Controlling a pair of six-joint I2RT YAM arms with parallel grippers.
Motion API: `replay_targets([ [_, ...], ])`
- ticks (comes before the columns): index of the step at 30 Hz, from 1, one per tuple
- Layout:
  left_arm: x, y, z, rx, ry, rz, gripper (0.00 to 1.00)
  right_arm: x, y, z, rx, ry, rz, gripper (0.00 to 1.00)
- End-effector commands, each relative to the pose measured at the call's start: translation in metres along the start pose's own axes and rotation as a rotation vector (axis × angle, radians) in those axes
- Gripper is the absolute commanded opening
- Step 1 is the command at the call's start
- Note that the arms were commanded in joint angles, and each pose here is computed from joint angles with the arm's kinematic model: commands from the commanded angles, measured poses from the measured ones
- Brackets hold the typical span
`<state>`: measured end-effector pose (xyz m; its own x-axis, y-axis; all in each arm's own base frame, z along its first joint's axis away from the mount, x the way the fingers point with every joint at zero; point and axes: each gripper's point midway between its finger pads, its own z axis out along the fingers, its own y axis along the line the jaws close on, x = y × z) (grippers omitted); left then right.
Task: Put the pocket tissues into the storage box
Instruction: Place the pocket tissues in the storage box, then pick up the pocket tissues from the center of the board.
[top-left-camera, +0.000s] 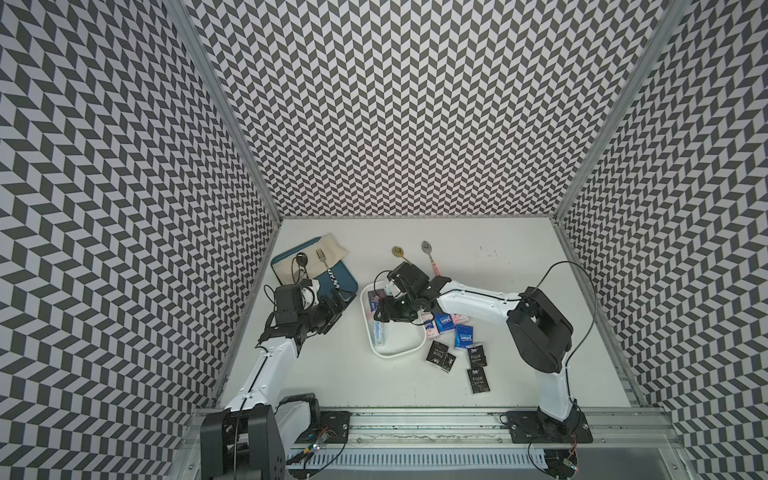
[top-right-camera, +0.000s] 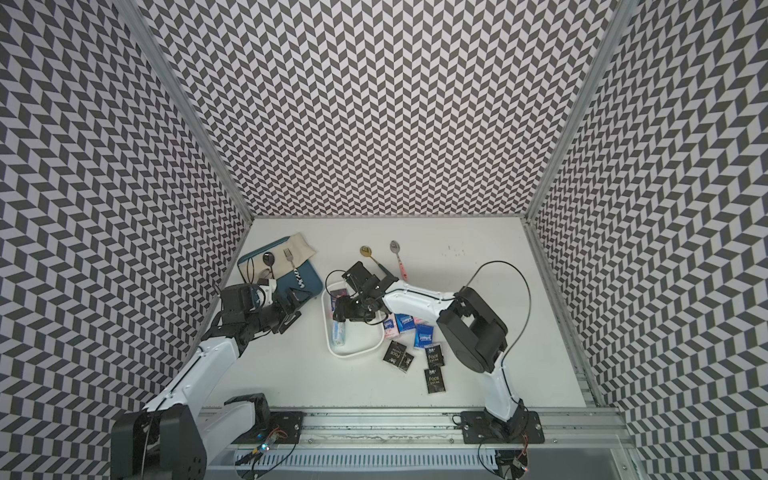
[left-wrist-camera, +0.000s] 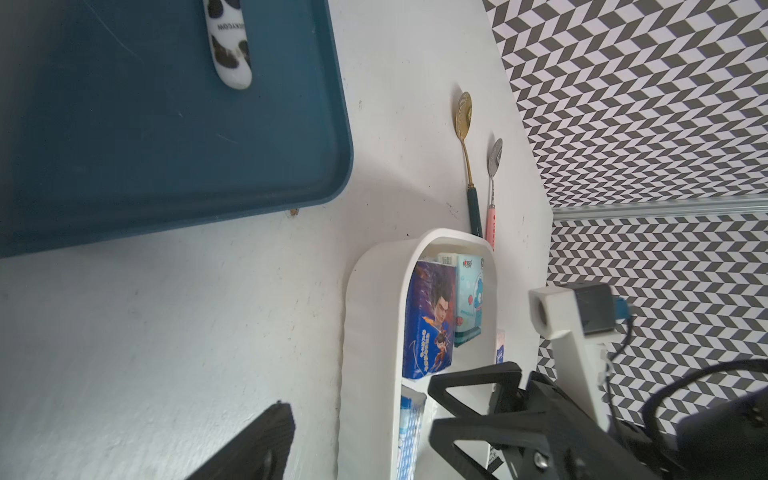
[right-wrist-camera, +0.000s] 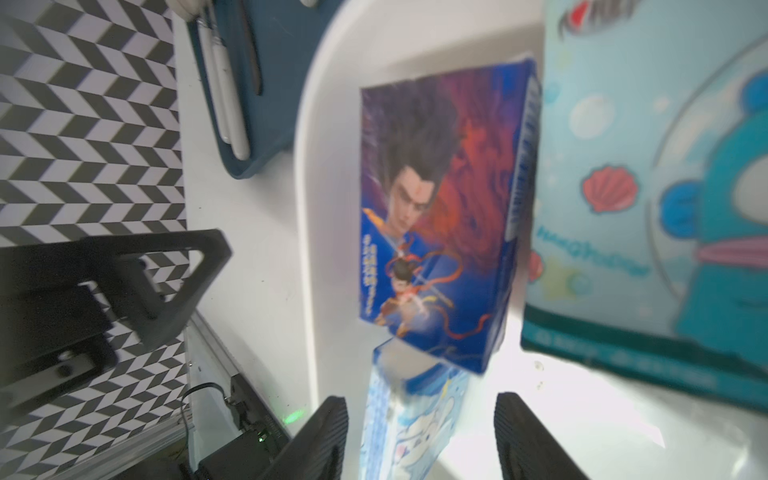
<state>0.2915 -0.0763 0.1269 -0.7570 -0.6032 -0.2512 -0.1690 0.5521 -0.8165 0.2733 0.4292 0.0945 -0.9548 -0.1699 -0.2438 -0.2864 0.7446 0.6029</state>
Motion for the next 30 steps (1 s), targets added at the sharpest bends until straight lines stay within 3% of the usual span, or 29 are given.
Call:
replay_targets([
  [1, -0.01, -0.017, -0.007, 0.033, -0.021, 0.038, 1.0, -0.019, 0.045, -0.048, -0.122, -0.086, -0.086, 0.61],
  [6, -0.011, -0.019, -0.008, 0.032, -0.02, 0.042, 1.0, -0.028, 0.029, -0.087, -0.127, -0.142, -0.086, 0.61],
  [15, -0.007, -0.02, -0.008, 0.034, 0.002, 0.05, 1.0, -0.063, -0.096, -0.139, 0.193, -0.278, -0.064, 0.63],
  [22, -0.004, -0.017, -0.005, 0.015, 0.02, 0.052, 1.0, -0.08, -0.163, -0.137, 0.496, -0.251, -0.187, 0.76],
  [30, -0.003, -0.014, -0.004, -0.008, 0.024, 0.052, 1.0, -0.098, -0.184, -0.115, 0.595, -0.187, -0.318, 0.86],
])
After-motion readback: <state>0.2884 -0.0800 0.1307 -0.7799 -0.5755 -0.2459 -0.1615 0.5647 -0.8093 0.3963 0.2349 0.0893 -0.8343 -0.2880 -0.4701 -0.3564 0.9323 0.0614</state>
